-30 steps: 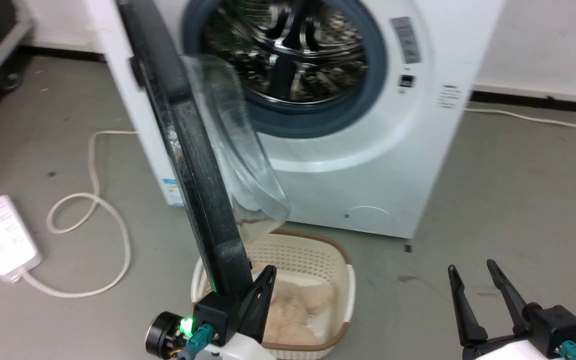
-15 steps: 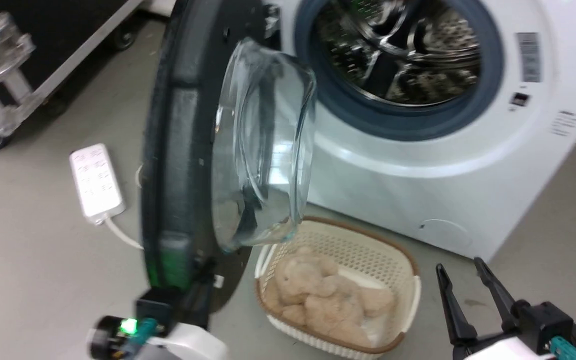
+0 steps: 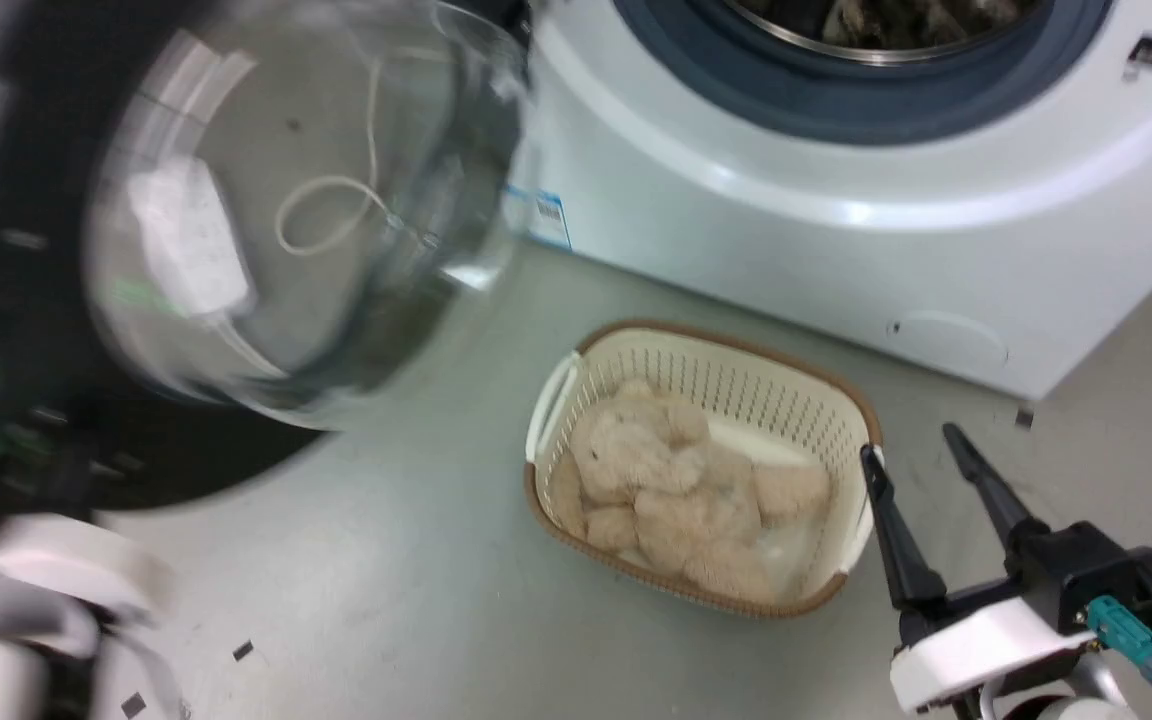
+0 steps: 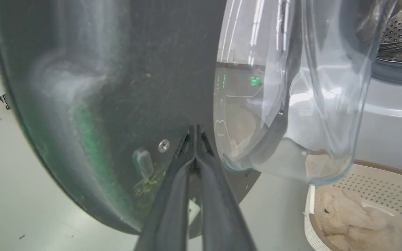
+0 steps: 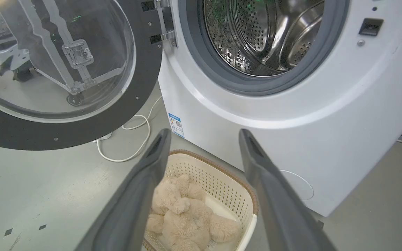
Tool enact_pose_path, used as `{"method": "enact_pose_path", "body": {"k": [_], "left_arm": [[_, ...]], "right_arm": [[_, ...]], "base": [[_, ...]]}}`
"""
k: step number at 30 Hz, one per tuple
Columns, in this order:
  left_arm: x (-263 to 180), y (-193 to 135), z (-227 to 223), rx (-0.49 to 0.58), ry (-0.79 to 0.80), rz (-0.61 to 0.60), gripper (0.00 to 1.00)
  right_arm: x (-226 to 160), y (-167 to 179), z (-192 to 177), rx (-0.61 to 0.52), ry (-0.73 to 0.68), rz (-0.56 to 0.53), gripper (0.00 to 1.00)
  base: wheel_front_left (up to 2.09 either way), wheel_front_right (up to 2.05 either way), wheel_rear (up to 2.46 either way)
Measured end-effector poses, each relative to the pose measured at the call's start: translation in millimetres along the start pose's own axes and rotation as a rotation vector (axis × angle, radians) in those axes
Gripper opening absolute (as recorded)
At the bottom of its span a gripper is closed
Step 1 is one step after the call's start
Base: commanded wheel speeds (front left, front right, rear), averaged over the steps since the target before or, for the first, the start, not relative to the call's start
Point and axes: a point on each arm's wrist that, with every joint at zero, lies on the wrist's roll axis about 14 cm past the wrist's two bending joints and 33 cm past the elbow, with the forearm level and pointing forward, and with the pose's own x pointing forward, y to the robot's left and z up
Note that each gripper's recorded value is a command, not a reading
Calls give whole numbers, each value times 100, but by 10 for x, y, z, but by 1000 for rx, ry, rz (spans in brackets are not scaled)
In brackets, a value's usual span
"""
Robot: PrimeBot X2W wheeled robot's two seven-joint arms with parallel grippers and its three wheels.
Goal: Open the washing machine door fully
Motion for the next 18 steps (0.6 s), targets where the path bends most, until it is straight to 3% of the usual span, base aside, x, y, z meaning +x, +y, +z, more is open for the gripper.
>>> {"method": "enact_pose_path", "body": {"k": [1, 6, 14, 18], "left_arm": [[127, 250, 29, 38, 4, 50, 0], [422, 586, 33, 88, 29, 90, 0], [670, 727, 20, 90, -3, 119, 0], [672, 721, 160, 74, -77, 106, 0]], "right_arm": [[30, -46, -61, -1, 13, -8, 100], [70, -189, -180, 7, 36, -39, 100], [45, -272, -292, 16, 63, -61, 100], [4, -298, -165, 4, 24, -75, 100]], "base": [[0, 0, 0], [0, 0, 0], [0, 0, 0], [0, 0, 0]]}}
